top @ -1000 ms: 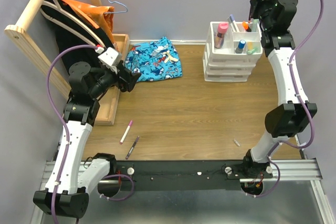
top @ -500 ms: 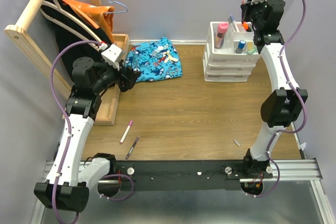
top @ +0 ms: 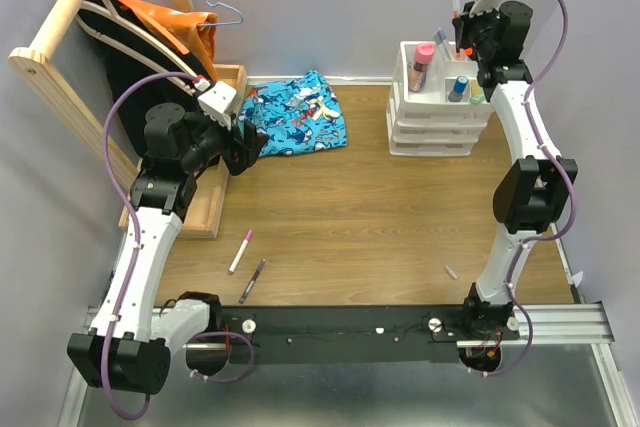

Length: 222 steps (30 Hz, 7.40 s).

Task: Sort the stationery into containers
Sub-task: Place the pen in the storage box, then pick up the pen from the center of the board, then place the pen in the storage box.

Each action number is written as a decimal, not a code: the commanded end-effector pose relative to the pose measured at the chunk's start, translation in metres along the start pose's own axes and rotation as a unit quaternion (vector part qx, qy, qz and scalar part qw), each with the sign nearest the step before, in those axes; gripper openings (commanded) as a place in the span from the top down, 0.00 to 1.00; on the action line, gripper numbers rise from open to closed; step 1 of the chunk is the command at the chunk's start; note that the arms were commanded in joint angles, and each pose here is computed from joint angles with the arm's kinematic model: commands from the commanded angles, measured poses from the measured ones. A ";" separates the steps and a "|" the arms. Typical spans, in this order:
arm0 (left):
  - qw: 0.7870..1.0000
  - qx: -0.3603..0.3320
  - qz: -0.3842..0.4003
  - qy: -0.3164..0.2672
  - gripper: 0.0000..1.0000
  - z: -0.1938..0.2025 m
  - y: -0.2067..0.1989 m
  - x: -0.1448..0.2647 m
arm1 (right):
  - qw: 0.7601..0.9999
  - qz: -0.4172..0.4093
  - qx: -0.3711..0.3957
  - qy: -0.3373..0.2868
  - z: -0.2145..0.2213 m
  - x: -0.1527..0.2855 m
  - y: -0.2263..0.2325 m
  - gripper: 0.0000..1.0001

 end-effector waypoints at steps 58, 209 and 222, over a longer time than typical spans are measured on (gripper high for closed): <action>0.886 -0.160 0.247 0.359 0.20 0.131 -0.087 0.151 | 0.831 -0.265 -0.216 0.440 0.128 0.243 0.299 0.55; 0.959 -0.032 0.080 -0.269 0.01 -0.154 -0.077 -0.174 | 0.988 -0.089 0.027 -0.126 -0.036 0.113 0.058 0.99; 0.978 -0.013 0.118 -0.169 0.01 -0.086 -0.095 -0.131 | 0.986 -0.032 0.034 -0.161 -0.023 0.048 0.024 0.99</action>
Point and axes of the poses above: each gripper's point midway between its finger pads, its own x axis back along the fingers, its own y axis along the line the jaws close on, z = x × y, the point moved 8 cm from there along x, back along the fingers, and after that the axes turned 8 degrees about -x, right-handed, at the moved point
